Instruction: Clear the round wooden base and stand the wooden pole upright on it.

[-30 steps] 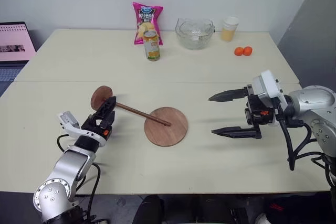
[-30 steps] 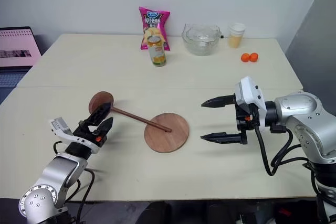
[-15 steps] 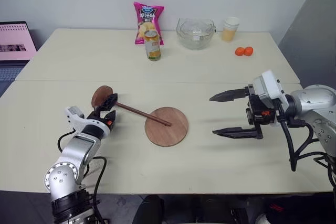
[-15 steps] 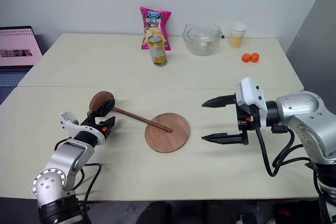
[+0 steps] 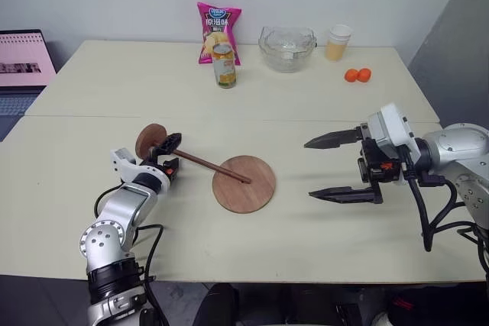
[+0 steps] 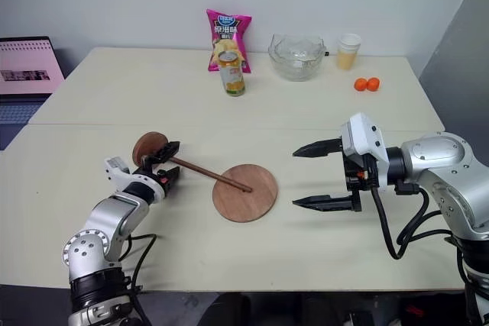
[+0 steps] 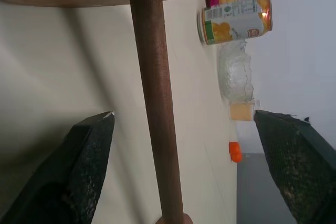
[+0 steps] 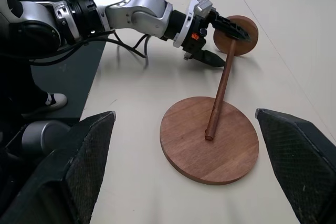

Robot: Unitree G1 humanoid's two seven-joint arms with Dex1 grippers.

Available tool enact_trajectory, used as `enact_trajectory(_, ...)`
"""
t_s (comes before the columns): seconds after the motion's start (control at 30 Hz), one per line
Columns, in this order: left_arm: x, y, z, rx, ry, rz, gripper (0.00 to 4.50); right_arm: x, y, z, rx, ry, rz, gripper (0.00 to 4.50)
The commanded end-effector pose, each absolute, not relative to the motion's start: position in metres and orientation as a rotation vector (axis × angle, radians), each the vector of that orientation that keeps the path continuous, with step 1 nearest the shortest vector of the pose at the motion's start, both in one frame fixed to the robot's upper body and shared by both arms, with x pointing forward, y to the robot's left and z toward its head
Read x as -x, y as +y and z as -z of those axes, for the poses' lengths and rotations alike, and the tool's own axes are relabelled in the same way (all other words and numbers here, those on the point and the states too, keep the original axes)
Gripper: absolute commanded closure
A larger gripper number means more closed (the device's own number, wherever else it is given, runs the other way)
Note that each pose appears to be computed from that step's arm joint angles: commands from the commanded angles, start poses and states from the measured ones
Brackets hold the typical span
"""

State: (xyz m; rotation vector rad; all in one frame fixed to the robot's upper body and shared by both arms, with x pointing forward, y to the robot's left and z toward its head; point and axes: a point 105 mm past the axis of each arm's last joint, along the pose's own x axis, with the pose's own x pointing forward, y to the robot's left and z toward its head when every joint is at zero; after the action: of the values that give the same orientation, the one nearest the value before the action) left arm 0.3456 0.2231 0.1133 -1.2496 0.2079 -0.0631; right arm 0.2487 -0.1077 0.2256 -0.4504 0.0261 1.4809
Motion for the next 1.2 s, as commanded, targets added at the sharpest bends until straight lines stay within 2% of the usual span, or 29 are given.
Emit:
enact_trajectory(0.03,-0.349,0.217,-0.12,1.244,0.202,0.101,1.02,-0.244,-0.108,-0.233,0.486,-0.002,-1.474,0.0)
enact_trajectory(0.53,-0.345,0.222,-0.126,1.273,0.161,0.109,4.2,-0.245,-0.104,-0.235,0.492,-0.015,-1.471,0.0)
enact_trajectory(0.97,-0.34,0.224,-0.135,1.237,0.126,0.122,4.25,-0.248,-0.103,-0.234,0.503,-0.015,-1.452,0.0)
enact_trajectory(1.07,-0.334,0.222,-0.148,1.115,0.099,0.167,4.25,-0.249,-0.103,-0.234,0.502,-0.017,-1.449,0.0)
enact_trajectory(1.2,-0.328,0.218,-0.191,0.774,-0.018,0.281,4.25,-0.25,-0.104,-0.235,0.502,-0.023,-1.435,0.0)
